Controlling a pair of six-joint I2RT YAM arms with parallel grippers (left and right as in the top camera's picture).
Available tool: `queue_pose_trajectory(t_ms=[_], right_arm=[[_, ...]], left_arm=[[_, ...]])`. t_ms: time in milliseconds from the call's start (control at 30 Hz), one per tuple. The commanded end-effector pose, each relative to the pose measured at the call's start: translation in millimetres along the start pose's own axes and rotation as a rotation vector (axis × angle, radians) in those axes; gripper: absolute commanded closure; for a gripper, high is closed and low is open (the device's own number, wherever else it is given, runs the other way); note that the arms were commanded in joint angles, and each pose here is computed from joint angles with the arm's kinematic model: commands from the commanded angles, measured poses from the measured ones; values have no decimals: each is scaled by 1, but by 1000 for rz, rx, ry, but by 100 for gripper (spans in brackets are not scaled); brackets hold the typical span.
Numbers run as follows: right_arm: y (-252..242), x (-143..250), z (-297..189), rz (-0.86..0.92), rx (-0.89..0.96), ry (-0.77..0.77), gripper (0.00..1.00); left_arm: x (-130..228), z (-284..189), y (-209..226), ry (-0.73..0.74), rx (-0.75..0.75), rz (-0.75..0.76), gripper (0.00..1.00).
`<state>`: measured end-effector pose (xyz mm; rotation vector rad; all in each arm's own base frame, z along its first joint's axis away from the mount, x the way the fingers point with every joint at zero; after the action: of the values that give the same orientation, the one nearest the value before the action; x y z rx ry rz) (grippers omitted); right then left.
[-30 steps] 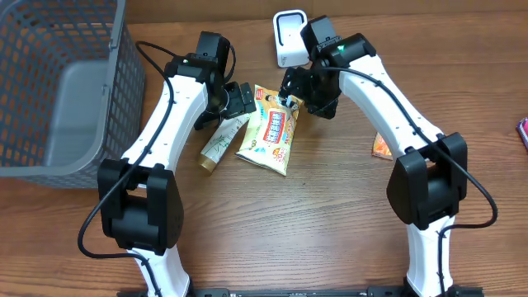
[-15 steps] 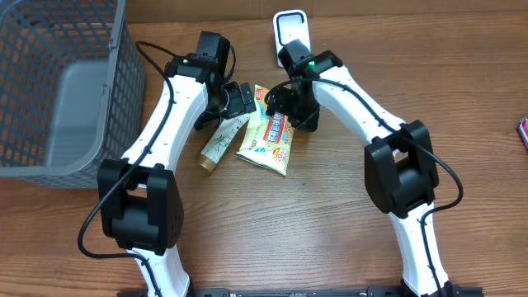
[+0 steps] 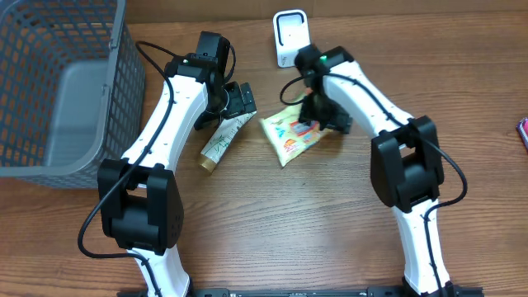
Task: Scan the item barcode
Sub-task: 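Grasp the yellow snack bag with the right gripper and lift it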
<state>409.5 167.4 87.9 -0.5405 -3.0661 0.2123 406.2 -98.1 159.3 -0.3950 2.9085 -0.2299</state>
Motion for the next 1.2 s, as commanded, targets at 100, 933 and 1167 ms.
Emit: queue_pose_trajectory(t_ms=[100,933,1167], right_arm=[[-27,-16,-29,51,30,-28,13],[-4,4,16,773,-77,137,37],[-4,2,14,569,-98,118,96]], left_arm=[[-3,-5,-5,-22,5,27,0],[-3,-5,-5,-22,6,27,0],[-3,-5,-5,-22,6,27,0]])
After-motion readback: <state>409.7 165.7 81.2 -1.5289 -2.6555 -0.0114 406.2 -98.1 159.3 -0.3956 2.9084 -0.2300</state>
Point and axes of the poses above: each gripper's point midway between its finger pads, its own z axis out along the fingers, its own y axis along the line the jaws close on, x = y × z, the point moved 6 cm from there along -z, back along the fingers, and after that the axes turned 1 degree about z, right-handed, at the moved point
